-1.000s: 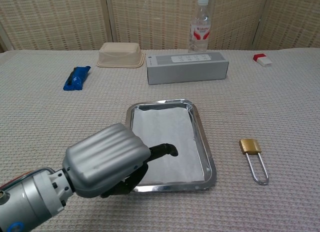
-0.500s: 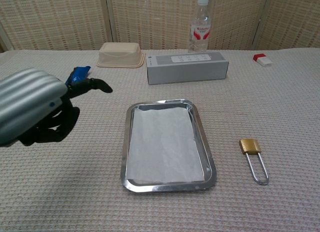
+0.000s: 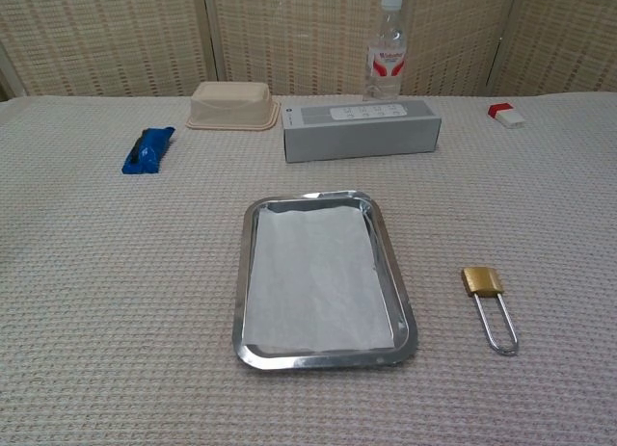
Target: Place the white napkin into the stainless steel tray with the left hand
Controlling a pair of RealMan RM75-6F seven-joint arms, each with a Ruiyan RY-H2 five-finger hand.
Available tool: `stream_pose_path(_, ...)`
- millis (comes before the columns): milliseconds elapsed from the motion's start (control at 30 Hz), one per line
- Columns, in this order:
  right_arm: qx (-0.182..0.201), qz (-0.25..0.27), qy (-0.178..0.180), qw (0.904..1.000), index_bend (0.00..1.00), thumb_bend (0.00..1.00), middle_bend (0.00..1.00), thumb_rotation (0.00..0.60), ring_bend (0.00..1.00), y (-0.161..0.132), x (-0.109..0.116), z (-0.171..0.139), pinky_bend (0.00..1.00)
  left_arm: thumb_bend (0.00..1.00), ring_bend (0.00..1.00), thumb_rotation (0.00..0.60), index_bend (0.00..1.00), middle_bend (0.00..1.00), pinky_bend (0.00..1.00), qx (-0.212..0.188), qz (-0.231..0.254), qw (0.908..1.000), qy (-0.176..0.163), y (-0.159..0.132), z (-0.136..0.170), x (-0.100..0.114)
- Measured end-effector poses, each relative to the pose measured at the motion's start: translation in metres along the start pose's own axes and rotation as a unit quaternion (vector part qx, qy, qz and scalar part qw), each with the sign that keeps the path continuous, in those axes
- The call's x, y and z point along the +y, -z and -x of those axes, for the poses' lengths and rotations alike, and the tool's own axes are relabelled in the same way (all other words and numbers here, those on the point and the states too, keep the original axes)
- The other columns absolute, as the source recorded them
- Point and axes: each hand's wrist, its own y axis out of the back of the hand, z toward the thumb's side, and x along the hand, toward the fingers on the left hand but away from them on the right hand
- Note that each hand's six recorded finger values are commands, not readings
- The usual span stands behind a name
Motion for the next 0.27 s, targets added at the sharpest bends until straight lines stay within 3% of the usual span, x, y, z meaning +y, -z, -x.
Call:
stream_pose_path(100, -0.005, -0.015, -0.005, 0.9999, 0.00, 0.32, 0.00, 0.600, 0.00, -0.001, -0.009, 0.004, 0.00, 0.34, 0.00, 0.600, 0.05, 0.00, 0.00, 0.036, -0.010, 0.9991, 0.021, 0.024, 0.004, 0.000)
stream_pose_path(267, -0.009, -0.024, -0.014, 0.9996, 0.00, 0.32, 0.00, 0.600, 0.00, -0.003, -0.019, 0.007, 0.00, 0.34, 0.00, 0.600, 0.05, 0.00, 0.00, 0.036, -0.003, 0.9986, 0.040, 0.027, 0.010, 0.005)
